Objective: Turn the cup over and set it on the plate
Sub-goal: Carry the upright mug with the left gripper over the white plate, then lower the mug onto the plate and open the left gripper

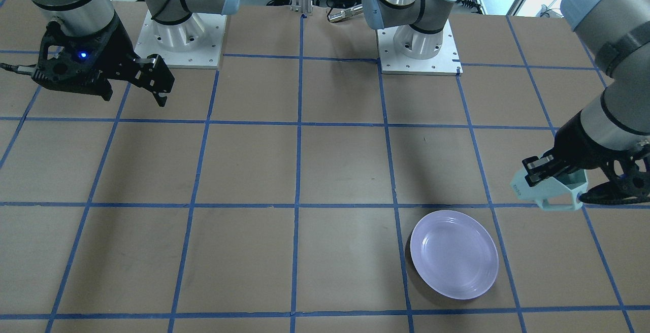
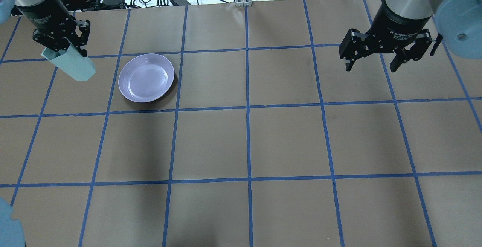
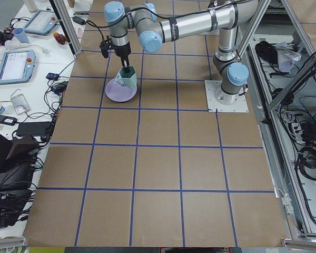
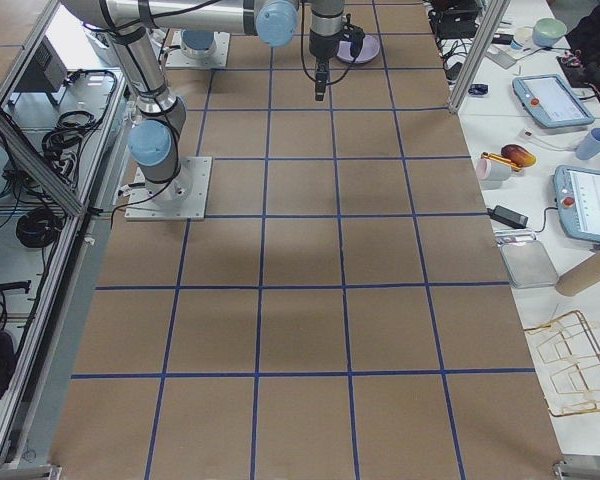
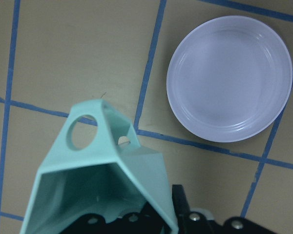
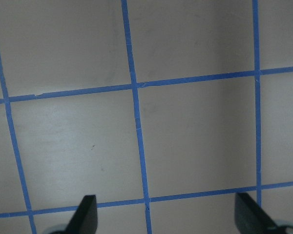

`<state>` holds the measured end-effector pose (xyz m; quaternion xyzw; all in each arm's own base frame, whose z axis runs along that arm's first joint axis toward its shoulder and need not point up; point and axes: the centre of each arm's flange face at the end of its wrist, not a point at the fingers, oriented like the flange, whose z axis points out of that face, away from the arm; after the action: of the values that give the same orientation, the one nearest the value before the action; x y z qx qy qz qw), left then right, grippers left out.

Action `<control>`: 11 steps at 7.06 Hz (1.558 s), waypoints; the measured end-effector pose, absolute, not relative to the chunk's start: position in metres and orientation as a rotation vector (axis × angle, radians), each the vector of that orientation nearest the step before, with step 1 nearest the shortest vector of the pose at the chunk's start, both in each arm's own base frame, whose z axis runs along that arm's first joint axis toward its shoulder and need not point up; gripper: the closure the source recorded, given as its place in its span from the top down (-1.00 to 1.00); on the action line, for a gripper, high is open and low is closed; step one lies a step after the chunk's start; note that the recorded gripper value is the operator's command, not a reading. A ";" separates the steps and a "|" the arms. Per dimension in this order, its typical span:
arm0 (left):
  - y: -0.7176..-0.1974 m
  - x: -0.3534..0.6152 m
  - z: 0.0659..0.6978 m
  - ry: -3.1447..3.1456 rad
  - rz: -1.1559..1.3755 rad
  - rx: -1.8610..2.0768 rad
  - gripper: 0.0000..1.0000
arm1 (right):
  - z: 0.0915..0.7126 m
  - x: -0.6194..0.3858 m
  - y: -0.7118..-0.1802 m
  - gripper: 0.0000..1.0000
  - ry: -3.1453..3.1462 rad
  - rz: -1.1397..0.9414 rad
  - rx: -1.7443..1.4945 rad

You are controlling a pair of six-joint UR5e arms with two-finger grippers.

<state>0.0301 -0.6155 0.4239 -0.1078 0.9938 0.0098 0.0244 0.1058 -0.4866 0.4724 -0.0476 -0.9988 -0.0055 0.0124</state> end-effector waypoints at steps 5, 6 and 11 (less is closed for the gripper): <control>-0.661 -0.011 0.366 3.077 -0.063 -0.273 -1.00 | 0.472 0.106 -0.486 1.00 -3.112 -0.018 -0.148; -0.668 -0.020 0.353 3.078 -0.073 -0.270 -1.00 | 0.472 0.106 -0.487 1.00 -3.112 -0.018 -0.148; -0.676 -0.056 0.278 3.111 -0.062 -0.217 -1.00 | 0.473 0.106 -0.487 1.00 -3.112 -0.016 -0.148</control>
<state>-0.0564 -0.6765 0.2781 -0.0694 0.9973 -0.0197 0.0111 0.1057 -0.4865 0.4728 -0.0476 -0.9988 -0.0051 0.0130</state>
